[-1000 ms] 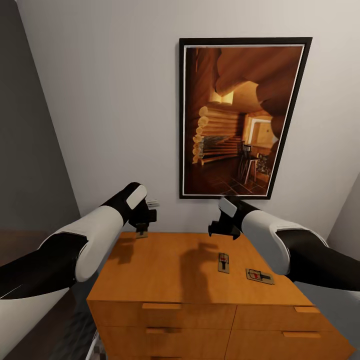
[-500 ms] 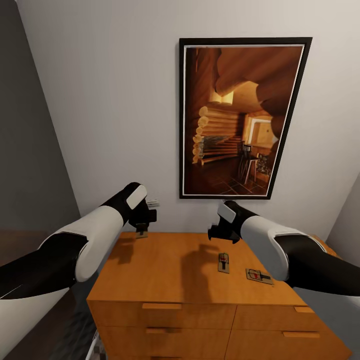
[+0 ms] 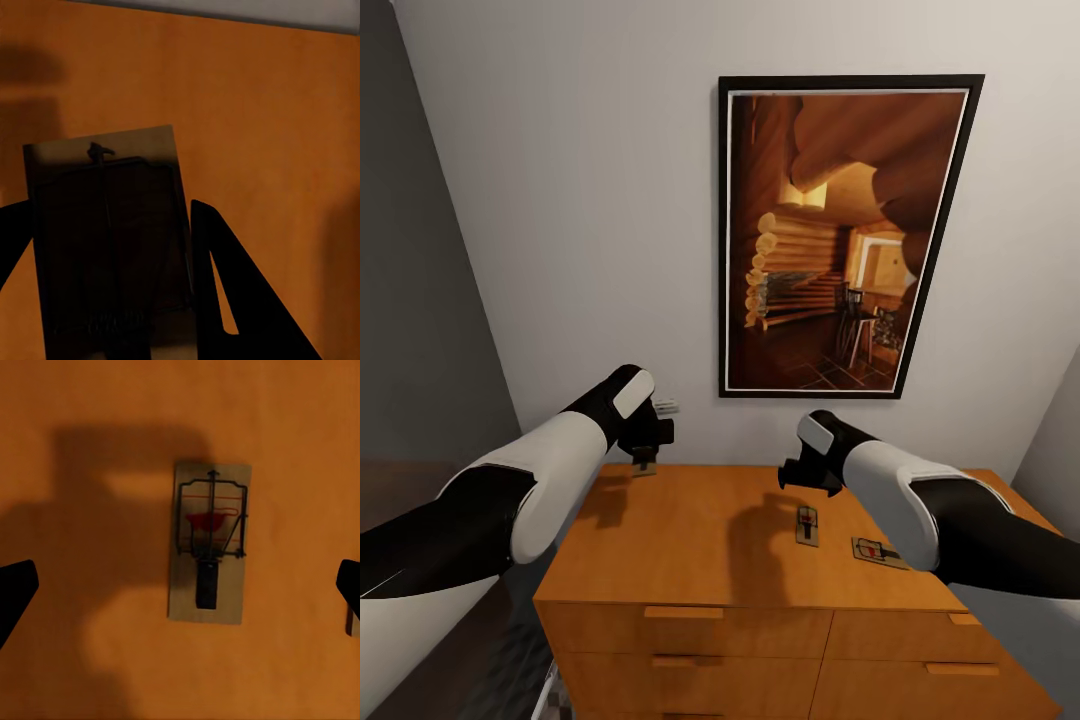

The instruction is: Take the four mousetraps from the cabinet in the bathroom and place them on the bathroom floor. Make sure all four end up on the same floor surface, and ensure that at least two of them are either under or directly next to the same bathroom sink.

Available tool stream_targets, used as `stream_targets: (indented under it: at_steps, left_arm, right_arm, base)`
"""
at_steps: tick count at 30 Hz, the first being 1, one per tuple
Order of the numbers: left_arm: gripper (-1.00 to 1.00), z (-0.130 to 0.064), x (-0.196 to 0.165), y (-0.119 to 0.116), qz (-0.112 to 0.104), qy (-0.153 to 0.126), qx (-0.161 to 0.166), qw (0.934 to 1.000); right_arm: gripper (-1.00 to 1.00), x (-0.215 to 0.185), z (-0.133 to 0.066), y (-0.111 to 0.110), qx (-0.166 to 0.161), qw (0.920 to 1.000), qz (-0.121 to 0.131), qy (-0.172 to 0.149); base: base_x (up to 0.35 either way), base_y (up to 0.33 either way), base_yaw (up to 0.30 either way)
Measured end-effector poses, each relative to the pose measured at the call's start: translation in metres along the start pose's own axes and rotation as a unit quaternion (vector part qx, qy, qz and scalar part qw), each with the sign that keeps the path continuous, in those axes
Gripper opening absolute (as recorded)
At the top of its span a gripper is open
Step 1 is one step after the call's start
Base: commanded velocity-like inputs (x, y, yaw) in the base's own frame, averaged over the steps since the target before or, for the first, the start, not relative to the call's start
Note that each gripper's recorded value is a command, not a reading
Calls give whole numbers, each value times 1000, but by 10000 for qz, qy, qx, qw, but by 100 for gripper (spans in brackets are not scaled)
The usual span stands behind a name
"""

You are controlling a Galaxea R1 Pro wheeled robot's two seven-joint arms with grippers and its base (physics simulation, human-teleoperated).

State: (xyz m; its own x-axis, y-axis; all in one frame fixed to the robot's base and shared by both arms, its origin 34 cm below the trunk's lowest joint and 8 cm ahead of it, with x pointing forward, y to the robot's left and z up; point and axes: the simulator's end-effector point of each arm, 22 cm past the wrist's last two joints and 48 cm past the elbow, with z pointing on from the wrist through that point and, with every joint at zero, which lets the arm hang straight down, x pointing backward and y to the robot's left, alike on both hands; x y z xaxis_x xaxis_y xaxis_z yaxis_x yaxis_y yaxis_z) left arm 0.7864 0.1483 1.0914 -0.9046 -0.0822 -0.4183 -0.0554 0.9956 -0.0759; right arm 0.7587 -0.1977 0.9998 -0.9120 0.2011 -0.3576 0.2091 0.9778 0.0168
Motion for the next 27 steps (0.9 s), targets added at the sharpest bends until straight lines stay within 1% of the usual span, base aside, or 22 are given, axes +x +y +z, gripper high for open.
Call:
stream_targets:
  at_steps: [16,27]
  left_arm:
    - [-100,0,0,-1,5,-2,1,10000]
    - [-100,0,0,-1,6,-7,1,10000]
  right_arm:
    - [100,-2,0,-1,12,10000,-2,-47]
    - [100,-5,0,-5,124,9998,-105,-109]
  base:
    - [0,0,0]
    - [0,0,0]
